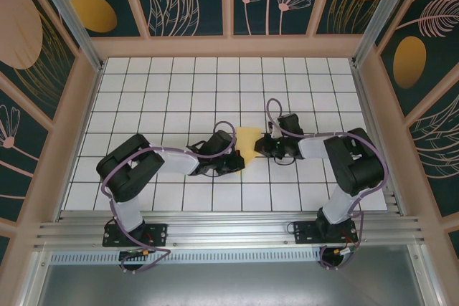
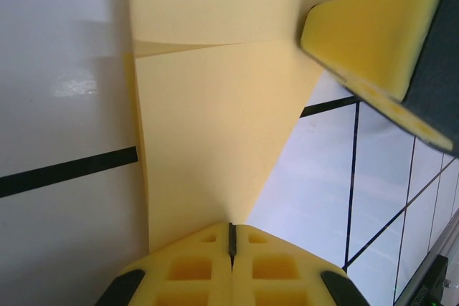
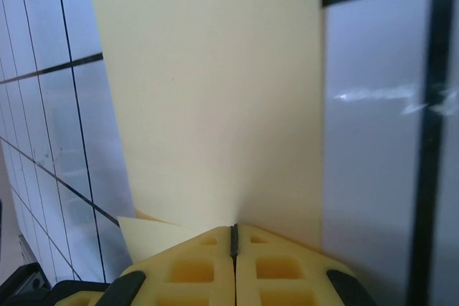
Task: Fold a paper plane with a square sheet of paper (pick it up from the middle)
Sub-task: Third fold the triangle at the center of the table.
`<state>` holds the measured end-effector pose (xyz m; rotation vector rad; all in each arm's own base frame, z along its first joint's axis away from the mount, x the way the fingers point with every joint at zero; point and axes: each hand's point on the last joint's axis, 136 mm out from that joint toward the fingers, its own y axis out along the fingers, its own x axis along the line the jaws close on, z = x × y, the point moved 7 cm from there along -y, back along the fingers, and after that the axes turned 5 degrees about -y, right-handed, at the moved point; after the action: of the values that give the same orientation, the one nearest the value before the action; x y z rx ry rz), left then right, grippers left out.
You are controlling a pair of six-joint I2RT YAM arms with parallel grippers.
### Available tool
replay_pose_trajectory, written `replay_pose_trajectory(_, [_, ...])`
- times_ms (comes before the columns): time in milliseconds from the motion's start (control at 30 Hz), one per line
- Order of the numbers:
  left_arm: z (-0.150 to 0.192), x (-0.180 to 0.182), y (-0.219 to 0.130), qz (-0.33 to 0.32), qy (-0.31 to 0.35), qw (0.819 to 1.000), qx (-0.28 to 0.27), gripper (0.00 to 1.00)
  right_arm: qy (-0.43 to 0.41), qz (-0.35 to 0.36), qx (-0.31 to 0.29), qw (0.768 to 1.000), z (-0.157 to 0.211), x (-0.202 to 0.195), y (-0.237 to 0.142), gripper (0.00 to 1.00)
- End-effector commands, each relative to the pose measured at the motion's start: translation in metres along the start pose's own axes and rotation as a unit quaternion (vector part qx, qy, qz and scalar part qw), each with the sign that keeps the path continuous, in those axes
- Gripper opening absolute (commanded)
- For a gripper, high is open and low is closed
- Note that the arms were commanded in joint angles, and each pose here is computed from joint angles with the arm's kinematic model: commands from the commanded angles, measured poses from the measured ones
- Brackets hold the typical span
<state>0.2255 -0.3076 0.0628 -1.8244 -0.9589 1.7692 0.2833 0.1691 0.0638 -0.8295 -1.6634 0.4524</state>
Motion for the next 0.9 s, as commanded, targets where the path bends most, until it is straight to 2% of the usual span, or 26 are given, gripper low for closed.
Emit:
replay_pose_trajectory(0, [0.023,0.055,0.007,-0.114,-0.019,0.992,0.041,0.00,0.011,0.075,-0.036,0.996,-0.013,-0.036,-0.005,0.07])
replay_pose_trajectory(333, [0.013,0.030,0.005,-0.084,0.006,0.996,0.039,0.03,-0.046,-0.002,-0.090,0.995,-0.037,-0.010,-0.039,0.13])
replay_pose_trajectory(500, [-0.003,-0.013,-0.009,-0.024,0.029,0.999,0.014,0.11,-0.035,-0.005,-0.092,0.995,-0.027,-0.007,-0.049,0.17])
replay_pose_trajectory(633, [-0.016,-0.043,-0.025,0.007,0.045,0.999,-0.021,0.18,-0.021,-0.018,-0.085,0.996,-0.015,-0.005,-0.053,0.27])
replay_pose_trajectory(733, [-0.024,-0.048,-0.034,0.002,0.047,0.997,-0.053,0.22,-0.011,-0.026,-0.080,0.996,-0.005,-0.005,-0.055,0.33])
replay_pose_trajectory(867, [-0.033,-0.034,-0.031,-0.037,0.036,0.996,-0.068,0.19,-0.007,-0.036,-0.069,0.997,0.003,-0.003,-0.053,0.38])
